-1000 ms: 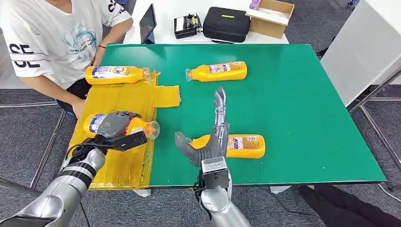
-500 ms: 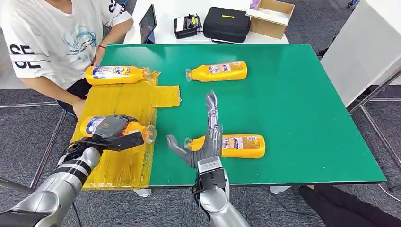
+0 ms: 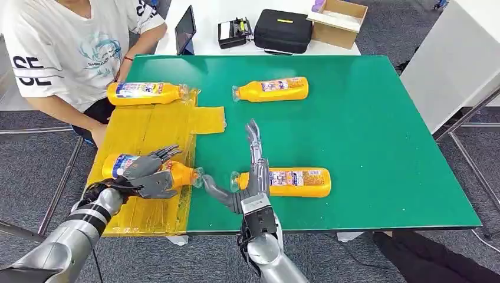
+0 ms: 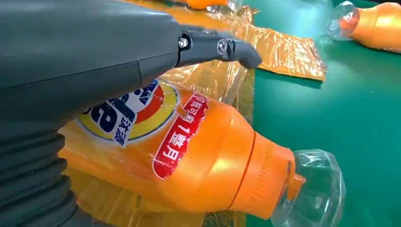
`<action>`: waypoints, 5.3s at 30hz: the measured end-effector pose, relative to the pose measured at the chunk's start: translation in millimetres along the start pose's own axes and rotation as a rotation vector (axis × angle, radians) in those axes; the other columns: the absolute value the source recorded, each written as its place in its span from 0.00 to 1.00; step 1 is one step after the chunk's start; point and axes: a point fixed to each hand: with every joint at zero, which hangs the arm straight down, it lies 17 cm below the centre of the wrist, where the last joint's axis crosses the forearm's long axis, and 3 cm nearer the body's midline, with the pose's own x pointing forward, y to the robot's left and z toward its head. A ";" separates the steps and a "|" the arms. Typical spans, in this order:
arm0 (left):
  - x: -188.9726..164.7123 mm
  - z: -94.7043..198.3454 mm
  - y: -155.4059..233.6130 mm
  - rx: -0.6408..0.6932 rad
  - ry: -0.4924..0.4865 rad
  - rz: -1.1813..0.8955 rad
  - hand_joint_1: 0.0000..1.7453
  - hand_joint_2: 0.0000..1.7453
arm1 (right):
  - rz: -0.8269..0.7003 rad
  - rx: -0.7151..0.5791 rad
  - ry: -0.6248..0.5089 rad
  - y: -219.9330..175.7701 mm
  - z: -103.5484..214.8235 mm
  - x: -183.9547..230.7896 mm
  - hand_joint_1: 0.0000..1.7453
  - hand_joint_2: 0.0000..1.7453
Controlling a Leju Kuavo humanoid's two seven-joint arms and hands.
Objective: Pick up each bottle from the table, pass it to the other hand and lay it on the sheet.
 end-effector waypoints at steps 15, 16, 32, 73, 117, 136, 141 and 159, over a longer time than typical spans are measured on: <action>11.7 13.3 -12.2 -0.086 -0.083 0.200 0.00 0.00 | -0.016 0.019 0.033 5.8 4.1 -11.8 0.00 1.00; 12.9 15.0 -11.6 -0.090 -0.092 0.226 0.00 0.00 | -0.016 0.021 0.036 6.4 4.4 -13.0 0.00 1.00; 18.9 16.1 78.8 0.588 -0.078 0.338 0.00 1.00 | 0.071 0.106 0.066 23.1 11.3 -26.1 0.00 1.00; 1.6 134.4 87.2 1.121 -0.017 0.544 0.00 1.00 | 0.726 0.766 0.705 -131.7 145.9 -215.3 0.00 1.00; 7.2 99.0 66.1 1.030 -0.013 0.634 0.00 1.00 | 0.803 1.175 0.901 -203.2 180.3 -234.9 0.00 1.00; 7.4 94.7 64.0 1.022 -0.013 0.652 0.00 1.00 | 0.838 1.231 0.901 -226.4 190.9 -221.3 0.00 1.00; 8.2 94.1 64.1 1.022 -0.018 0.660 0.00 1.00 | 0.839 1.236 0.922 -231.9 191.4 -218.6 0.00 1.00; 18.3 81.5 65.1 1.015 -0.049 0.725 0.00 1.00 | 0.860 1.345 1.005 -250.5 225.9 -211.2 0.00 1.00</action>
